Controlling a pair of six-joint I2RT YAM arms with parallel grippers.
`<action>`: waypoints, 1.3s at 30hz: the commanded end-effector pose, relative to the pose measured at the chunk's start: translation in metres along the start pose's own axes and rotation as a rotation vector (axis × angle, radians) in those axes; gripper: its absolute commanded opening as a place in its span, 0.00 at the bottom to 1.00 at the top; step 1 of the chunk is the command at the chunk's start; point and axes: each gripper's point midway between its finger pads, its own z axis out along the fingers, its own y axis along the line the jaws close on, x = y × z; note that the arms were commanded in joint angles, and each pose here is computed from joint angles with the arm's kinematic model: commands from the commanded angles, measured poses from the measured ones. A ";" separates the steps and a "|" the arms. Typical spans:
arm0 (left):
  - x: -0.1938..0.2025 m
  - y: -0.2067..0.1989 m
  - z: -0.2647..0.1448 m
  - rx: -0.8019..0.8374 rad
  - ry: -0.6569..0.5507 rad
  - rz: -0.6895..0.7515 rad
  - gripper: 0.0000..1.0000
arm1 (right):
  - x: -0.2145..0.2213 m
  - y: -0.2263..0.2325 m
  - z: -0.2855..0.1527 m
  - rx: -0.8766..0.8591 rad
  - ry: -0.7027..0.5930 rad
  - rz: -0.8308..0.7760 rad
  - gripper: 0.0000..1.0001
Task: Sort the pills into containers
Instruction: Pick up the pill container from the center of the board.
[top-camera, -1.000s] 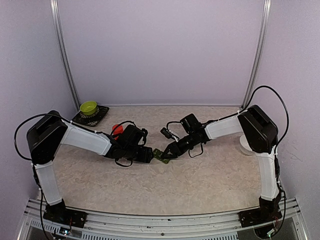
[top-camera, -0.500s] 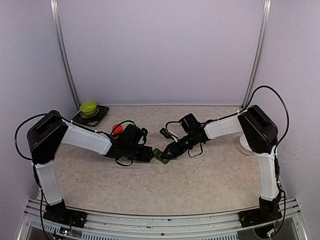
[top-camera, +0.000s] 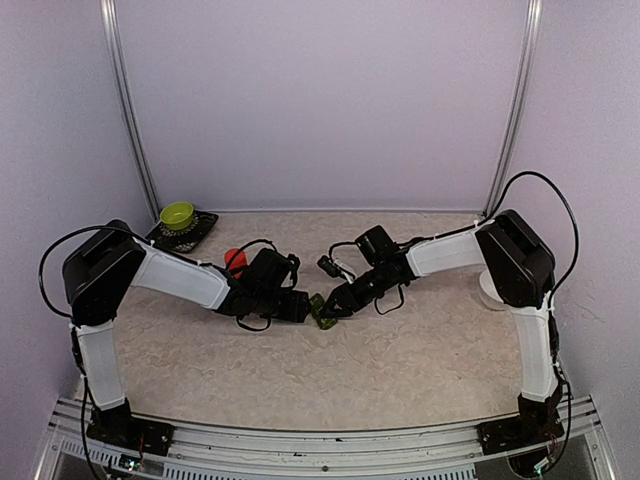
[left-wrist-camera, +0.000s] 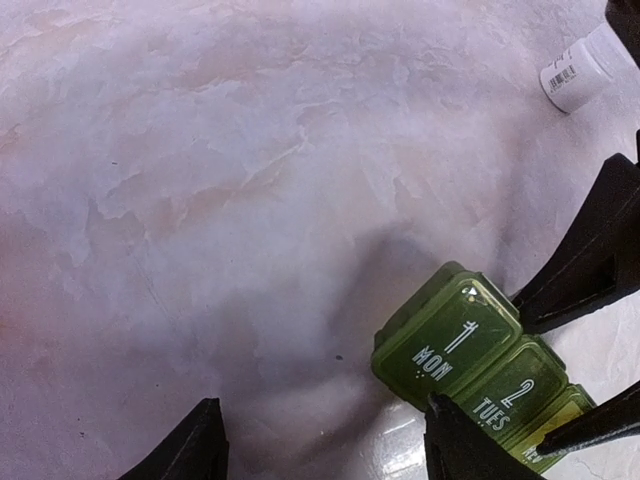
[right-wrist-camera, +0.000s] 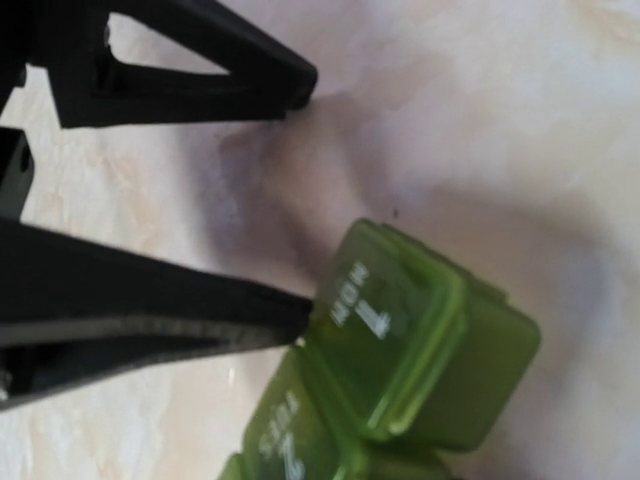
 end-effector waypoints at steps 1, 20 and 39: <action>0.035 0.001 0.013 -0.008 0.102 0.024 0.66 | 0.009 0.010 0.013 -0.014 0.045 0.038 0.45; 0.036 -0.005 -0.009 -0.014 0.051 0.019 0.68 | 0.008 0.032 0.020 -0.100 0.049 0.060 0.10; 0.005 -0.041 -0.107 0.370 -0.129 0.008 0.80 | -0.018 0.083 -0.028 -0.189 -0.065 -0.087 0.08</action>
